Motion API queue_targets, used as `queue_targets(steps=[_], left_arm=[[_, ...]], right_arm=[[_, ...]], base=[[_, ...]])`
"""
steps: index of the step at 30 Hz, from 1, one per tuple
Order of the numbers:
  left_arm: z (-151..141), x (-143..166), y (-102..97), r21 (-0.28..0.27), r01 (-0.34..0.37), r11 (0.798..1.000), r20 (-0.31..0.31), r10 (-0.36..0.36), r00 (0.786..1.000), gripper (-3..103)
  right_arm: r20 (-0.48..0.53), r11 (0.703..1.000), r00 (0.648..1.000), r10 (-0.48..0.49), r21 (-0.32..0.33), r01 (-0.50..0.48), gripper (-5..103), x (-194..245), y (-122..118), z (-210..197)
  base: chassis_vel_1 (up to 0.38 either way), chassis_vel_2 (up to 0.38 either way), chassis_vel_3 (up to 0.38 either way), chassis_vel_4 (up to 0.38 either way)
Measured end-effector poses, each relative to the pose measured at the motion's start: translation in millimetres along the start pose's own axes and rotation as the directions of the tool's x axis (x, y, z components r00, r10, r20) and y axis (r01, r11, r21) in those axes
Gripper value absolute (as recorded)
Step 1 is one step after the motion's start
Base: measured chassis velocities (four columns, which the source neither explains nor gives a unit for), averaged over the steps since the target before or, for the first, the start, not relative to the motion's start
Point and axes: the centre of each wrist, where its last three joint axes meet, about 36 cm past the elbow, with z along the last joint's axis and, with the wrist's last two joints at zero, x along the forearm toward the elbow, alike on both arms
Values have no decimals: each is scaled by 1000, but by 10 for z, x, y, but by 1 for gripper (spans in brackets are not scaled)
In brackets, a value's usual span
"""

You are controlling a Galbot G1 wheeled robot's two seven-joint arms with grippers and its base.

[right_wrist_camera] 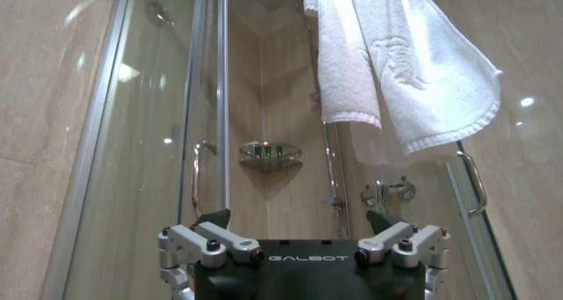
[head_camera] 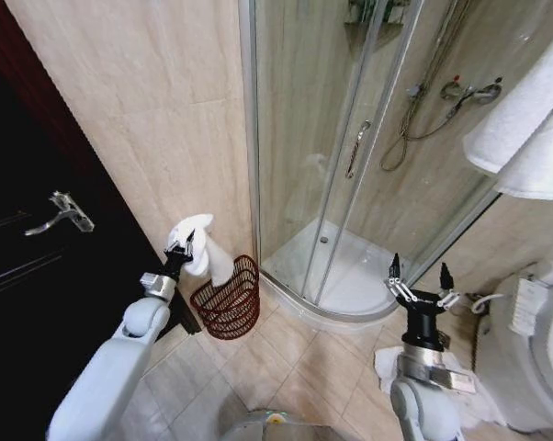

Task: Discard the used towel into the hamper.

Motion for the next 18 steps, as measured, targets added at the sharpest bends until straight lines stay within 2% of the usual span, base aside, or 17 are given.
queue_targets(steps=[5, 6, 18], left_arm=[[208, -15, -183, 49, 2, 999, -29, 0, 1000, 6], [280, -36, -286, 74, 4, 997, -38, -1, 999, 6], [508, -147, -530, 123, -12, 992, -85, 23, 996, 6]], right_arm=[[-6, 1000, 1000, 3, -1, -3, 100, 71, -5, 7], [-12, 1000, 1000, 3, 1, -3, 100, 115, -12, 4], [-22, 1000, 1000, 15, -4, -15, 100, 248, 19, -6]], base=[[0, 0, 0, 0], [0, 0, 0, 0], [0, 0, 0, 0]])
